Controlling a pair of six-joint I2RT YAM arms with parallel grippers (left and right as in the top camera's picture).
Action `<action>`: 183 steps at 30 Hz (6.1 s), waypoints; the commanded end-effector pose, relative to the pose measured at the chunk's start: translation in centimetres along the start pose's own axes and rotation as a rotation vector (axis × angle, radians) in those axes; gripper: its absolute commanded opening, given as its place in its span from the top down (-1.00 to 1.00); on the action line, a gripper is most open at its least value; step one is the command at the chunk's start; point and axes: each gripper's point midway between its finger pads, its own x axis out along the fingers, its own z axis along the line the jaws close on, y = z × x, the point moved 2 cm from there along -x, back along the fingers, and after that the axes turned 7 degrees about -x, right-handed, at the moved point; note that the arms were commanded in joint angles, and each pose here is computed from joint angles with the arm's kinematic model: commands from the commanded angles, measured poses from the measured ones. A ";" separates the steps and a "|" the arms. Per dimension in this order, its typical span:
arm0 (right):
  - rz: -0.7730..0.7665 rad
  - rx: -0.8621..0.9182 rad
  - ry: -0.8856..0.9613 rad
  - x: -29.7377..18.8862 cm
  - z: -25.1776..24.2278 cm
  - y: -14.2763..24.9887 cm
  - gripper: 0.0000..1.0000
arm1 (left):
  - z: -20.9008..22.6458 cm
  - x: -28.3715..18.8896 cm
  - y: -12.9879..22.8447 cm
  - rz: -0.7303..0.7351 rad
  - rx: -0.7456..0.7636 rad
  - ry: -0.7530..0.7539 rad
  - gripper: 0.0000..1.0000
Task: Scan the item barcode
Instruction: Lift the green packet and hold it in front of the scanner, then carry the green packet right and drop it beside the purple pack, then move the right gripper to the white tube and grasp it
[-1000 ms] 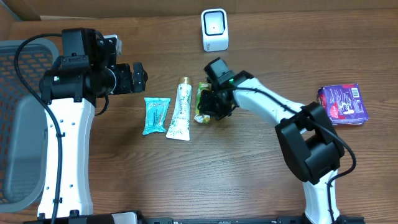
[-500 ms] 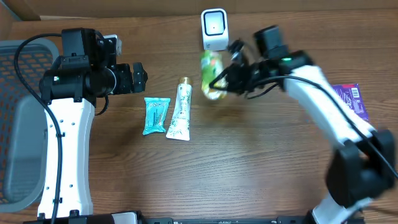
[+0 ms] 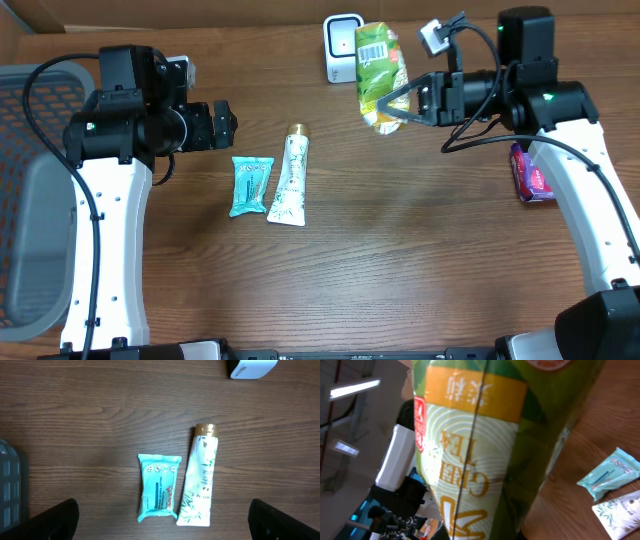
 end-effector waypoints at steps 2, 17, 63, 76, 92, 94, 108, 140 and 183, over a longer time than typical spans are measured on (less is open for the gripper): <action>0.001 -0.053 -0.088 -1.1 3.4 -0.6 0.93 | -0.4 -0.3 -0.5 -0.013 0.031 0.012 -0.99; -0.094 0.151 0.599 -0.7 -6.3 -0.4 0.93 | -0.4 -0.3 -0.4 -0.013 0.032 0.013 -0.99; 0.613 -0.826 2.061 -0.3 -33.0 -8.0 0.93 | -0.4 -0.3 -0.4 -0.013 0.032 0.013 -0.99; 0.729 -0.798 2.038 -0.8 -34.7 -5.8 0.92 | -0.4 -0.3 -0.4 -0.013 0.032 0.013 -0.99; 0.721 -0.866 1.889 3.4 -30.3 -6.5 0.92 | -0.4 -0.3 -0.4 -0.013 0.032 0.013 -0.99; 0.685 -0.847 1.831 4.0 -28.4 -6.7 0.92 | -0.4 -0.3 -0.5 -0.013 0.032 0.013 -0.99; 0.147 0.105 1.444 0.0 -8.8 -1.9 0.93 | -0.4 -0.3 -0.4 -0.013 0.032 0.013 -0.99; -0.545 1.094 1.507 -25.1 -28.2 11.5 0.56 | -0.4 -0.3 -0.5 -0.013 0.032 0.013 -0.99; 0.158 0.374 1.112 15.2 -24.5 14.7 -0.11 | -0.5 -0.3 -0.4 -0.013 0.033 0.014 -0.99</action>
